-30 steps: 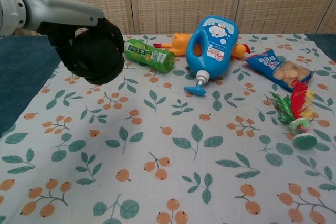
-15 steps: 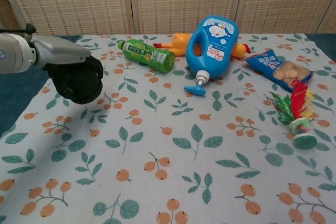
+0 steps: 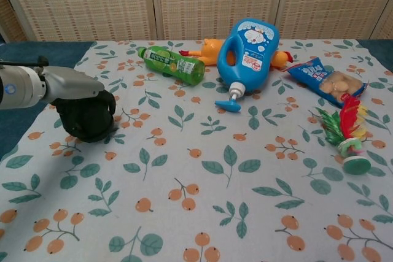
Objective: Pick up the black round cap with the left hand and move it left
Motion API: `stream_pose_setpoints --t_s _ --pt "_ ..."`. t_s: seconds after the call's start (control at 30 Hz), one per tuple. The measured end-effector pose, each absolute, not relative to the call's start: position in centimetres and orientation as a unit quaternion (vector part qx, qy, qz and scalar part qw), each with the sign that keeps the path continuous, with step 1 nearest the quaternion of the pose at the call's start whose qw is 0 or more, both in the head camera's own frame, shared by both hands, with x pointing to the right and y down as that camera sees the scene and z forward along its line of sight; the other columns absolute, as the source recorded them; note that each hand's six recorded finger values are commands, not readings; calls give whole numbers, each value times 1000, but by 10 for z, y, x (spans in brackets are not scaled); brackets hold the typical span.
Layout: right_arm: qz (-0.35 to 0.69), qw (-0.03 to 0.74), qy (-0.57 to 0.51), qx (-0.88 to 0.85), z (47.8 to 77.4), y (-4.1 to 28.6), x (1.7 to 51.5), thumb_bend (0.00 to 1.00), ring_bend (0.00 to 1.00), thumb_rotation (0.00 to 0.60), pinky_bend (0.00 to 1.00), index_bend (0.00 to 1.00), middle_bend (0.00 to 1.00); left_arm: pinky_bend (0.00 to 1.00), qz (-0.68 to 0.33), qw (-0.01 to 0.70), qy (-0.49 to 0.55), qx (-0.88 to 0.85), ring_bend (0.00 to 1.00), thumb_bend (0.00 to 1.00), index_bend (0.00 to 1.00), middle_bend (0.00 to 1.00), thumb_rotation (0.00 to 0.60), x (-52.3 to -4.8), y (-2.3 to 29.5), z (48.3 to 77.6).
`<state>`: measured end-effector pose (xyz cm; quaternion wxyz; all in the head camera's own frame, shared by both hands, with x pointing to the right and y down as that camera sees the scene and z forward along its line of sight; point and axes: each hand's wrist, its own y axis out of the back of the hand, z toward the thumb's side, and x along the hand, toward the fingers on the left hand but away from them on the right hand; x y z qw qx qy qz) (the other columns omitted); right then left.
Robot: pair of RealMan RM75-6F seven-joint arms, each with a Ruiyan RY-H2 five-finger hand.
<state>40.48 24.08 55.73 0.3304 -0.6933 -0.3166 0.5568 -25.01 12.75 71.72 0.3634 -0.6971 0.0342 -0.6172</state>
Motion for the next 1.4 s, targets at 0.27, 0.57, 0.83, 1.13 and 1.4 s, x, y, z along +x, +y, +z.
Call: stream_pose_setpoints --t_s 0.27,0.57,0.83,1.13,1.4 --pt "555 330 -321 -693 556 240 406 158 0 600 0 0 0 128 -627 332 40 -703 0 383 0 0 600 -249 130 721" --pt "556 330 -321 -692 556 240 407 159 0 600 0 0 0 83 -590 332 74 -732 0 357 0 0 600 -233 125 706" --pt "555 331 -321 -692 555 240 406 159 0 600 0 0 0 82 -571 339 95 -741 0 348 0 0 600 -231 123 684" --pt "552 332 -318 -696 554 242 404 159 0 600 0 0 0 75 -575 373 94 -722 0 349 0 0 600 -238 128 681" --pt "550 332 -318 -697 553 243 404 159 0 600 0 0 0 117 -595 370 81 -709 0 350 0 1 600 -244 133 686"
